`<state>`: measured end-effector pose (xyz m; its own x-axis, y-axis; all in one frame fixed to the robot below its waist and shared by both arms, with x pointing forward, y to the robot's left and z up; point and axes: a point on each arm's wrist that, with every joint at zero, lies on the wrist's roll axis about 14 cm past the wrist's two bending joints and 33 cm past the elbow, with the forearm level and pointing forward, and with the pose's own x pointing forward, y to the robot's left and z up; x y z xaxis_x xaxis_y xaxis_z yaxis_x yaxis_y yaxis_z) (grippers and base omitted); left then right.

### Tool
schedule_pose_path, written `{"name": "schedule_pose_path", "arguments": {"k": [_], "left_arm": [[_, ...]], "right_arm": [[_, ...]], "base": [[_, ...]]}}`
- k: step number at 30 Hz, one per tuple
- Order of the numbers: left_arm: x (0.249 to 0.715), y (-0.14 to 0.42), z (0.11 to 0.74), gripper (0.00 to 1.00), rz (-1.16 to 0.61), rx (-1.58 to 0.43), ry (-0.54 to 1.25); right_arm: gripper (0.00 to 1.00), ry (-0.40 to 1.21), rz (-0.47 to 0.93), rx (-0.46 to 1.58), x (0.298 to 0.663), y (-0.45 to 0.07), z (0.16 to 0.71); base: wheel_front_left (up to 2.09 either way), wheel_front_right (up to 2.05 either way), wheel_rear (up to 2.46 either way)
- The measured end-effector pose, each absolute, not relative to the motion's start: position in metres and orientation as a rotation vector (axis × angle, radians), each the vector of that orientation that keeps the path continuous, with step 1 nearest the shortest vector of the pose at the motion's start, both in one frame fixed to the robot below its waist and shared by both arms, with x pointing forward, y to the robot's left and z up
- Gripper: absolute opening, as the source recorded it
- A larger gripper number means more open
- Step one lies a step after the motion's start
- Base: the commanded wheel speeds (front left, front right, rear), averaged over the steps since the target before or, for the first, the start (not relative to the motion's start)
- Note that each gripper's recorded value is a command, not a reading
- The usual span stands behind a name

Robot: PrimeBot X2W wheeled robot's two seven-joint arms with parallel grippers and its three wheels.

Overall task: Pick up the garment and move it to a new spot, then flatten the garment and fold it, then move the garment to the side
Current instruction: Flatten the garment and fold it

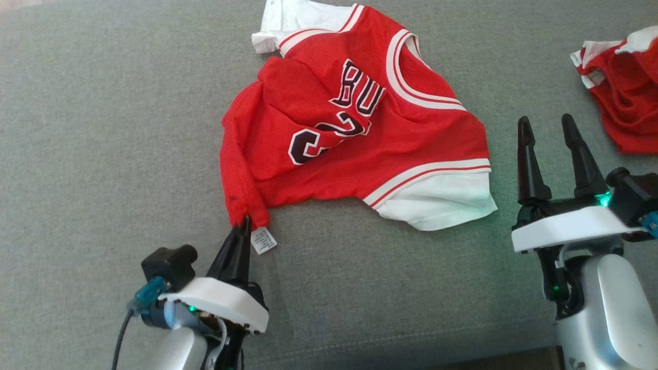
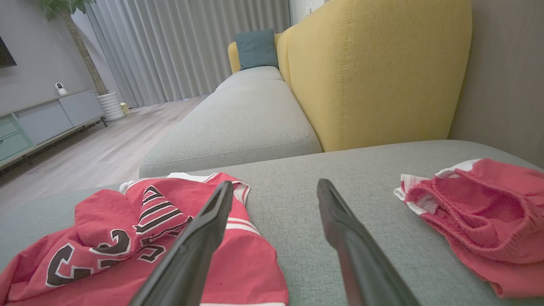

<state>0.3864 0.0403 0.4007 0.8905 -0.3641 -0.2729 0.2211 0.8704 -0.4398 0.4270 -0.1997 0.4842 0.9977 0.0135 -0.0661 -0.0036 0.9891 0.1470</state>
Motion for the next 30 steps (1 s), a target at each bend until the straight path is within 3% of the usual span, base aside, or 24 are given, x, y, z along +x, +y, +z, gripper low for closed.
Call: {"name": "schedule_pose_path", "arguments": {"k": [12, 26, 27, 28, 29, 30], "left_arm": [[0.412, 0.111, 0.434, 0.0, -0.16, -0.305, 0.204], [0.409, 0.168, 0.384, 0.02, -0.05, -0.173, 0.357], [0.409, 0.169, 0.381, 0.29, -0.047, -0.17, 0.363], [0.41, 0.169, 0.38, 0.68, -0.047, -0.169, 0.362], [0.411, 0.169, 0.381, 1.0, -0.049, -0.168, 0.357], [0.411, 0.169, 0.38, 1.0, -0.046, -0.168, 0.355]], "right_arm": [[1.0, 0.054, 0.034, 0.154, 0.432, -0.191, 0.488], [1.0, 0.073, 0.028, 0.147, 0.432, -0.193, 0.481], [1.0, 0.073, 0.027, 0.146, 0.432, -0.193, 0.481], [1.0, 0.073, 0.026, 0.146, 0.432, -0.193, 0.481], [1.0, 0.073, 0.026, 0.146, 0.431, -0.194, 0.482], [1.0, 0.073, 0.026, 0.146, 0.431, -0.194, 0.482]], "base": [[0.0, 0.0, 0.0], [0.0, 0.0, 0.0], [0.0, 0.0, 0.0], [0.0, 0.0, 0.0], [0.0, 0.0, 0.0], [0.0, 0.0, 0.0]]}}
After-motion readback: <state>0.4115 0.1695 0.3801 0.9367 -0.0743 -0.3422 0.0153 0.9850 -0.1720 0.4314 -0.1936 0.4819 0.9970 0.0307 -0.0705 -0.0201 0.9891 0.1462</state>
